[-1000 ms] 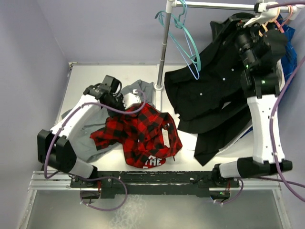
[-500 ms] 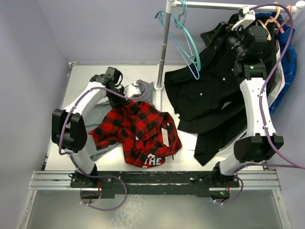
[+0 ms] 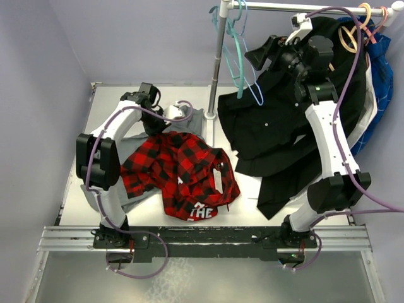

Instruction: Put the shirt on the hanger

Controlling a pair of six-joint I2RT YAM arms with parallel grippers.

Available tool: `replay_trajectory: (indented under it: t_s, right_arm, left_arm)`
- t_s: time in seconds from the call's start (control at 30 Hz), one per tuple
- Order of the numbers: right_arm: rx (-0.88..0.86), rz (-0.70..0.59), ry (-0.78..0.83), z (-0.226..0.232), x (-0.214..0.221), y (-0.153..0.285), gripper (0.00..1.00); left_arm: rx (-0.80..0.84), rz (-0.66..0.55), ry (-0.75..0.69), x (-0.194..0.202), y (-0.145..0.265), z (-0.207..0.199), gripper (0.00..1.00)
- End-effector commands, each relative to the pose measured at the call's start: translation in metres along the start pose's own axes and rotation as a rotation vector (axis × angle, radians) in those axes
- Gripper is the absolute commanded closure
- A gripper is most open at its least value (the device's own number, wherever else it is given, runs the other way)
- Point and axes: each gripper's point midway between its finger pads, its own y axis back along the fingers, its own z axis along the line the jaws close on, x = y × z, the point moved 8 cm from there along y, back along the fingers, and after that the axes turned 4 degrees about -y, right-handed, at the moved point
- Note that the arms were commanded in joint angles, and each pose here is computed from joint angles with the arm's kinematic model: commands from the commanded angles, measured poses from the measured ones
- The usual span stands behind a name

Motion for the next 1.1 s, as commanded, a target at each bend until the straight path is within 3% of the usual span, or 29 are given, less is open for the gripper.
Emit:
replay_trajectory:
  t_s: [0.0, 0.27, 0.47, 0.77, 0.87, 0.97, 1.07]
  right_arm:
    - [-0.018, -0.031, 0.020, 0.003, -0.003, -0.006, 0.17]
    - [-0.011, -0.014, 0.019, 0.003, 0.004, -0.021, 0.20]
    - [0.012, 0.004, 0.019, 0.001, 0.012, -0.035, 0.37]
    - [0.037, -0.020, 0.032, -0.001, 0.011, -0.044, 0.50]
    - [0.031, -0.032, 0.031, -0.001, 0.010, -0.047, 0.66]
    - [0.025, -0.050, 0.033, 0.001, 0.007, -0.046, 0.99]
    - [0.028, -0.083, 0.047, 0.006, -0.003, -0.039, 1.00]
  left_arm:
    - [-0.037, -0.053, -0.020, -0.008, 0.011, 0.014, 0.87]
    - [-0.045, -0.071, -0.016, -0.010, 0.015, 0.014, 0.84]
    - [-0.039, -0.080, -0.010, -0.011, 0.014, 0.013, 0.83]
    - [-0.040, -0.092, -0.007, -0.011, 0.014, 0.012, 0.82]
    - [-0.020, -0.106, -0.003, -0.013, 0.015, 0.009, 0.79]
    - [-0.012, -0.123, -0.002, -0.014, 0.019, 0.006, 0.68]
    - [-0.052, -0.135, 0.020, -0.012, 0.024, 0.013, 0.56]
